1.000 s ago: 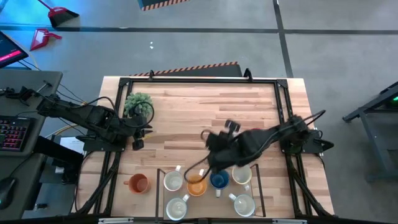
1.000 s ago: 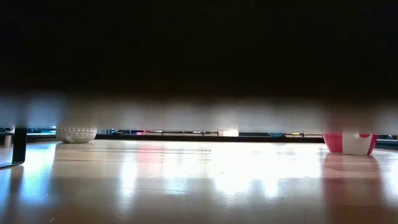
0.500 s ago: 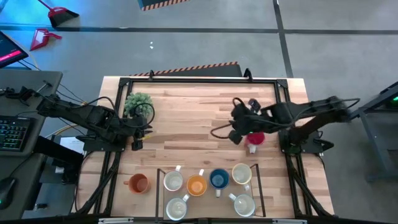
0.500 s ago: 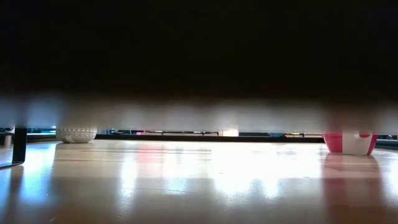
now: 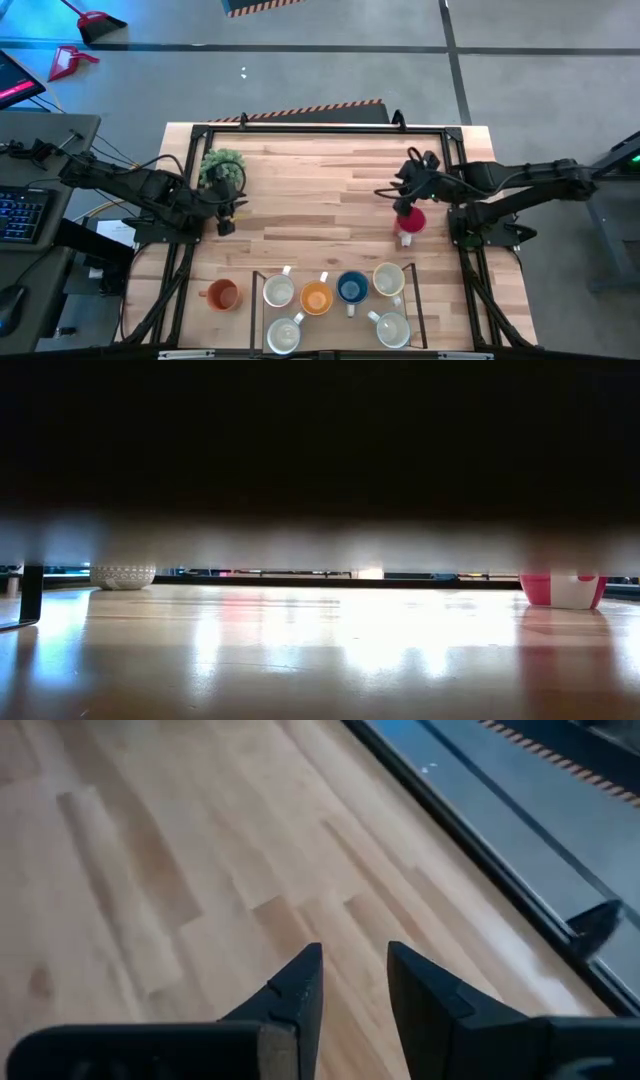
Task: Place coffee mugs
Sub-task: Put the orange mug on the shelf
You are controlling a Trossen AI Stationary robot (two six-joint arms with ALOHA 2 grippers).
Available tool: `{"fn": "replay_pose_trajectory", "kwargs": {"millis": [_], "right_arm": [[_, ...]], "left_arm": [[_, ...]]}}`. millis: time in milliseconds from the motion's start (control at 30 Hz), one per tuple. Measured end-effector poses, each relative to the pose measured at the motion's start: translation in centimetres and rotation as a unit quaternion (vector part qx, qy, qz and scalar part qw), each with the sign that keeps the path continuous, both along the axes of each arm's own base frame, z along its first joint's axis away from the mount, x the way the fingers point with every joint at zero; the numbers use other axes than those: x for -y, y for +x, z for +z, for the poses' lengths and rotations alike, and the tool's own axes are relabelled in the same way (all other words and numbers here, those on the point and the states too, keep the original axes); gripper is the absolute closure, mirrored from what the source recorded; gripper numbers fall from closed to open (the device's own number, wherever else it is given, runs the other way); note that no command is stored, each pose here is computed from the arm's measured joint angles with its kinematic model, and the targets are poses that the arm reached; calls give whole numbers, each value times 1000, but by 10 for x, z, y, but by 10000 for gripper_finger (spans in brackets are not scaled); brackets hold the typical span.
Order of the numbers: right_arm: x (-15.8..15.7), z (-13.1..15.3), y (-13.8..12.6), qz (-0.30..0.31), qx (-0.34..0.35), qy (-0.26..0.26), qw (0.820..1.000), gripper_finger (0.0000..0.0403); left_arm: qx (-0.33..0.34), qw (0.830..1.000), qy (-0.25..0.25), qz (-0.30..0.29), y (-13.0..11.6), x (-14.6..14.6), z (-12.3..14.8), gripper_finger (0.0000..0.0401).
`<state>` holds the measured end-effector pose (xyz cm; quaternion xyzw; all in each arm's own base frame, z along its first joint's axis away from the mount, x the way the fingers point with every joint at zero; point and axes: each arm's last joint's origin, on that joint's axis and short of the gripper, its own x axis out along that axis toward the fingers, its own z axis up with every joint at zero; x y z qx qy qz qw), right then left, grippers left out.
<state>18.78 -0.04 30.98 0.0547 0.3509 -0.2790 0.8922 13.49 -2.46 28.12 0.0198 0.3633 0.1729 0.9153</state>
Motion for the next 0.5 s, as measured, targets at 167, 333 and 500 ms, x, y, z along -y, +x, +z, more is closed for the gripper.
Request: {"fn": "replay_pose_trajectory", "kwargs": {"millis": [167,333,500], "right_arm": [[11,-1,0,-51,12,0,999,311],[19,-10,-8,-71,-37,62,995,311],[22,-15,-16,-94,-77,92,988,311]], "left_arm": [[18,1000,-19,16,1,0,2,330],[26,998,-34,48,2,-5,2,330],[28,997,-33,67,2,-10,2,330]]}}
